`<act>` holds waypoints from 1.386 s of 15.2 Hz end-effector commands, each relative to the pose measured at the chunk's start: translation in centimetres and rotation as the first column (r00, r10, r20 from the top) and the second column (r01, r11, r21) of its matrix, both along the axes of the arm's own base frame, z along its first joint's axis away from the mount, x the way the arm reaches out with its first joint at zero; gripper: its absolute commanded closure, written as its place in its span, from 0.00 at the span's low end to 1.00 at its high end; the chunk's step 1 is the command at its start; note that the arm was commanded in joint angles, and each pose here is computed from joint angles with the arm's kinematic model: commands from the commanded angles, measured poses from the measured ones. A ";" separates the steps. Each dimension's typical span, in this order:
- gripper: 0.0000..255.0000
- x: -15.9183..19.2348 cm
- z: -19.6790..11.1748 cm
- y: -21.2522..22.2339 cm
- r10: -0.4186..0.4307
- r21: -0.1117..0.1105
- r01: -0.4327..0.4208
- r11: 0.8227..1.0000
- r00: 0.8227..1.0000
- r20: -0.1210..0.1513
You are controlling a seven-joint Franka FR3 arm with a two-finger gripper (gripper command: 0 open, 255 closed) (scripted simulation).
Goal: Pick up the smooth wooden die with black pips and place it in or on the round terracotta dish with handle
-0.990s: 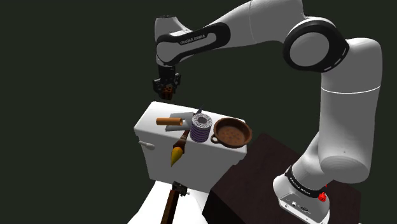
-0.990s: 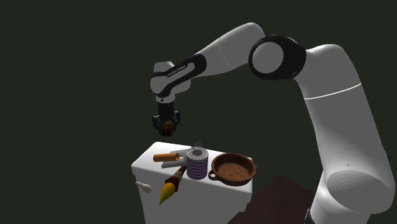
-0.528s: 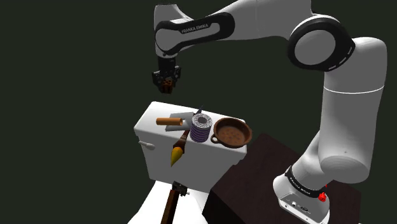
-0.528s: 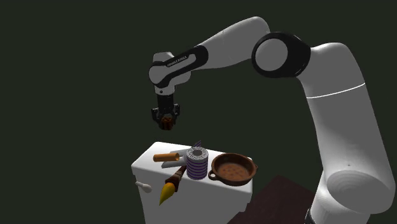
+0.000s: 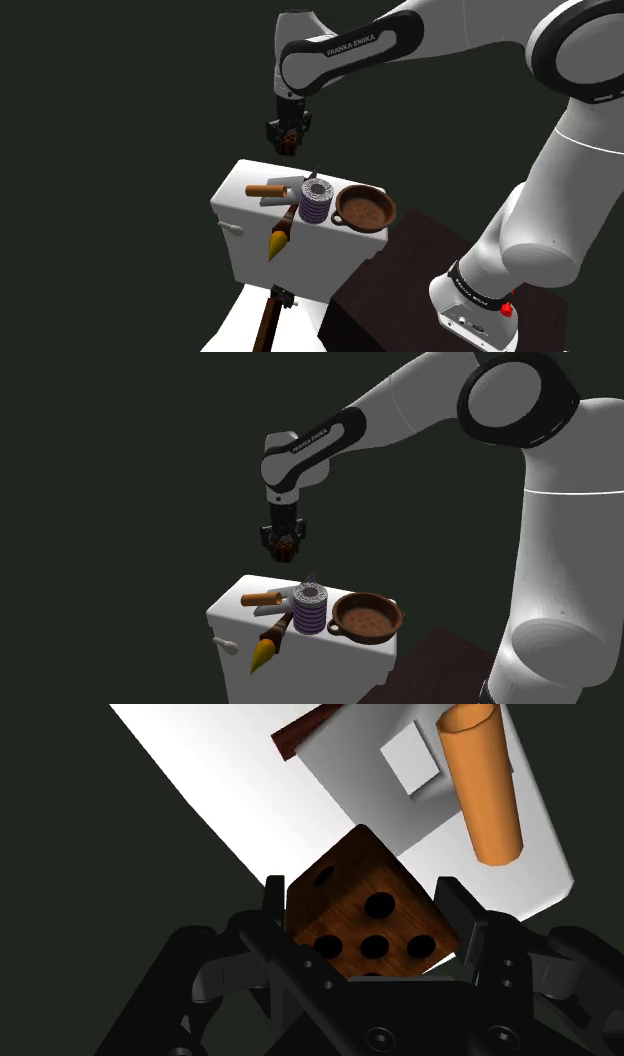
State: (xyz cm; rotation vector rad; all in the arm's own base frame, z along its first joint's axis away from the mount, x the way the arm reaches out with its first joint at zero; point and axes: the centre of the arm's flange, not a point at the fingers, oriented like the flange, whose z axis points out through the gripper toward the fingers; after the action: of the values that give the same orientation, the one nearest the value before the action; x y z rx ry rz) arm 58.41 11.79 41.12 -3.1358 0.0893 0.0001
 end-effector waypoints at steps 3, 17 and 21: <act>1.00 -5.2 -0.1 -1.4 0.000 0.000 0.000 1.000 1.000 0.000; 1.00 -22.9 -0.2 -6.4 0.000 0.000 0.000 1.000 1.000 0.000; 1.00 -26.4 -0.7 -7.4 0.000 0.000 0.000 1.000 1.000 0.000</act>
State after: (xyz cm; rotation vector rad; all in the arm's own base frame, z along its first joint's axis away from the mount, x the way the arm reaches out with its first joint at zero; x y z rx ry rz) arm 32.69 4.67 40.94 -3.1363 0.0894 -0.0004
